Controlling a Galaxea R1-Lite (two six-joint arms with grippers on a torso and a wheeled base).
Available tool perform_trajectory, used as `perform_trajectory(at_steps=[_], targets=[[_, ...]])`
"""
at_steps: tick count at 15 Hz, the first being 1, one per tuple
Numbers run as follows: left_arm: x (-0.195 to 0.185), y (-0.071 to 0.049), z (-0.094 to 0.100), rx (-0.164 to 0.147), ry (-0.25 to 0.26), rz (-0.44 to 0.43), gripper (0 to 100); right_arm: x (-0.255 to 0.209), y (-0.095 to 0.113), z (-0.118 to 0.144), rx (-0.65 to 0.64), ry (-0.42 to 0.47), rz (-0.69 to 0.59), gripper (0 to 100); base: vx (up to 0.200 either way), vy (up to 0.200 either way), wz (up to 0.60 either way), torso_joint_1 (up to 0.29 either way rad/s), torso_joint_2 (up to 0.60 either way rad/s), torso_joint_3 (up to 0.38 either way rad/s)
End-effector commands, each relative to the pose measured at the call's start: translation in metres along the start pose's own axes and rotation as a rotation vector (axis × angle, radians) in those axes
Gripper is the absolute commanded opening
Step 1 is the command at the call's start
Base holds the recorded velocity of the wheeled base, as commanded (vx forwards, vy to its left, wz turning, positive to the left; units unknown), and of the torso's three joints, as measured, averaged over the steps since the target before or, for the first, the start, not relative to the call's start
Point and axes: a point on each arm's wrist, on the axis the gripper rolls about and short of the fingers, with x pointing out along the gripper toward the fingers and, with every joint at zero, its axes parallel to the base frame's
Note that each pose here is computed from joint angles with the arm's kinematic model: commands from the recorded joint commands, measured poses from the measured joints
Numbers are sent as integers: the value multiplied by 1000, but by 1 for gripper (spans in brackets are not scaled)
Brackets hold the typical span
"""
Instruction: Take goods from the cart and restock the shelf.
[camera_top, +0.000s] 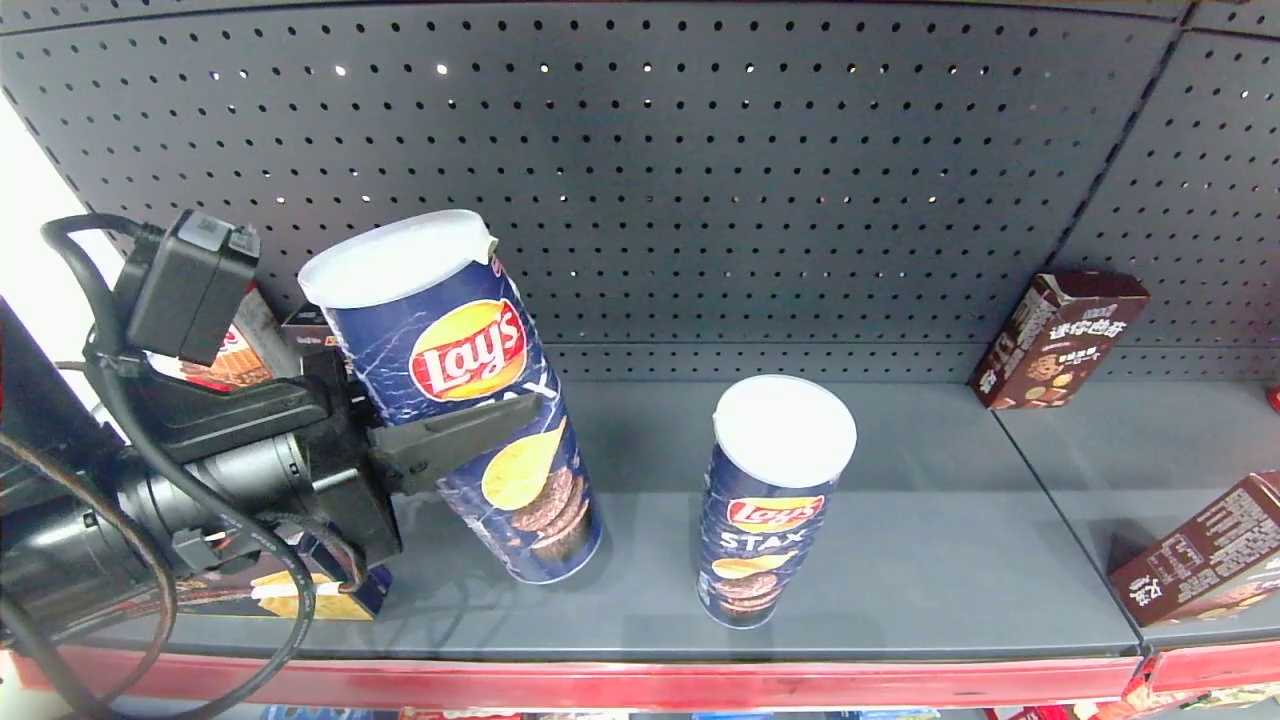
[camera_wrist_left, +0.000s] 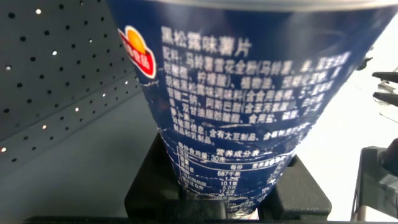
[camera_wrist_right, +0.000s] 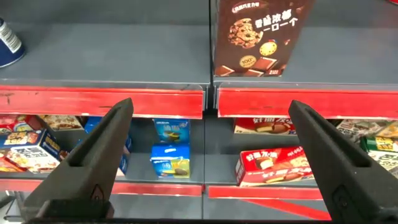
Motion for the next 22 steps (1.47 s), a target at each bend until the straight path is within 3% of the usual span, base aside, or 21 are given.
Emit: perform_trajectory(at_steps=[1,5,7,8,10,12,13,16,18,22], targets=[[4,2,2,3,-2,-4,0,0,0,0,0,2,0,100,0,0,0,0,0,0],[15,10,9,4,5,4,0,0,0,0,0,2,0,100,0,0,0,0,0,0],[21,13,9,49,21,2,0,0,0,0,0,2,0,100,0,0,0,0,0,0],[30,20,0,93,60,34,0,0,0,0,0,2,0,100,0,0,0,0,0,0],[36,21,2,86,72,24,0,0,0,0,0,2,0,100,0,0,0,0,0,0],[49,31,8,58,114,-23,0,0,0,0,0,2,0,100,0,0,0,0,0,0],[53,35,2,47,135,-22,0,0,0,0,0,2,0,100,0,0,0,0,0,0],[77,42,1,42,144,-50,0,0,0,0,0,1,0,100,0,0,0,0,0,0],[107,55,-10,78,152,-69,0,0,0,0,0,2,0,100,0,0,0,0,0,0],[154,82,-20,93,133,-76,0,0,0,0,0,2,0,100,0,0,0,0,0,0]])
